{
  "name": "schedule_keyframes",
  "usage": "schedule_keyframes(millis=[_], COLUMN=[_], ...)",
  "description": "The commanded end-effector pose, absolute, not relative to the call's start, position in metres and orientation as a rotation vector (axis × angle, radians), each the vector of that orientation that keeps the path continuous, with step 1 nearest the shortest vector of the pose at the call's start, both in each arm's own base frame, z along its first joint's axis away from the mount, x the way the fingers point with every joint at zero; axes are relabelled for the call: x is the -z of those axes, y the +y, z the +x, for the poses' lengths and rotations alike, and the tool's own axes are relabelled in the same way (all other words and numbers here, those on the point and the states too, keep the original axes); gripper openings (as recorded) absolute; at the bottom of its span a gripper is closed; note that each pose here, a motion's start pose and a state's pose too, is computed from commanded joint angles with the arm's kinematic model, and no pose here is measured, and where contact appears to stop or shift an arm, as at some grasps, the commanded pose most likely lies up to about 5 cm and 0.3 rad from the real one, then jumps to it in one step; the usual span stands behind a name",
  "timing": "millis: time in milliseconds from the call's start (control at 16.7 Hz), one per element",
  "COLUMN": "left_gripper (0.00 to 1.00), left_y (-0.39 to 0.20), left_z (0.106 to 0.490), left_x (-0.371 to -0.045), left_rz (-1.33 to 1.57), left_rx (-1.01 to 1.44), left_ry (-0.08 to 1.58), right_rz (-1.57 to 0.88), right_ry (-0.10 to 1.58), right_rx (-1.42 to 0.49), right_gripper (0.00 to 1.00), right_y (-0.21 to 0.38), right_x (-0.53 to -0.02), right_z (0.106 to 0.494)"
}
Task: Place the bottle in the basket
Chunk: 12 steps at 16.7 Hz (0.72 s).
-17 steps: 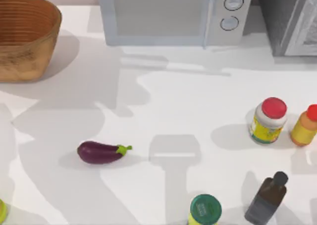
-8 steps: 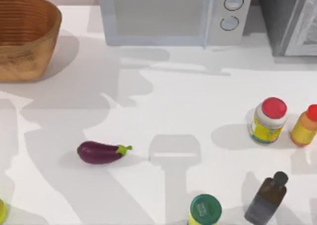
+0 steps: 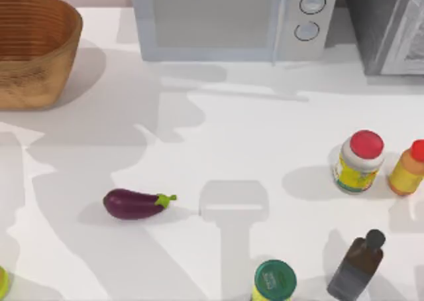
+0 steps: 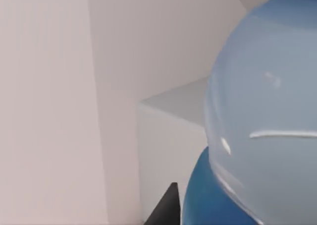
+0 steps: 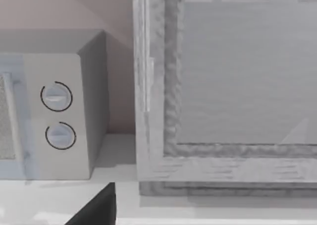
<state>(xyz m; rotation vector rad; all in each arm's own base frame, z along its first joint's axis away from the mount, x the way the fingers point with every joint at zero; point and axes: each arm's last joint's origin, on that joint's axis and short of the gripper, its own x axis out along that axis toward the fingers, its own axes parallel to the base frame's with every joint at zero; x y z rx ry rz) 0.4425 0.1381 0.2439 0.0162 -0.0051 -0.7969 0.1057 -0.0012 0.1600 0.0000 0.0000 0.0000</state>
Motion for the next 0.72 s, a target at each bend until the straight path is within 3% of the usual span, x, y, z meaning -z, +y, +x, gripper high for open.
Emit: schedule_keyframes(millis=[360,720], left_gripper=[0.98,1.00], left_y=[0.1381,0.1381], left_z=[0.4425,0.4425], left_x=[-0.2439,-0.2439], left_rz=[0.016,0.016], left_rx=[0.797,0.797], left_ry=[-0.005,-0.005], right_rz=[0.000,0.000], right_ry=[0.000,0.000], right_rx=[0.000,0.000], right_gripper=[1.00,1.00], right_y=[-0.0012,-0.0012], right_x=[-0.1600,-0.1600], right_z=[0.1057,0.1057])
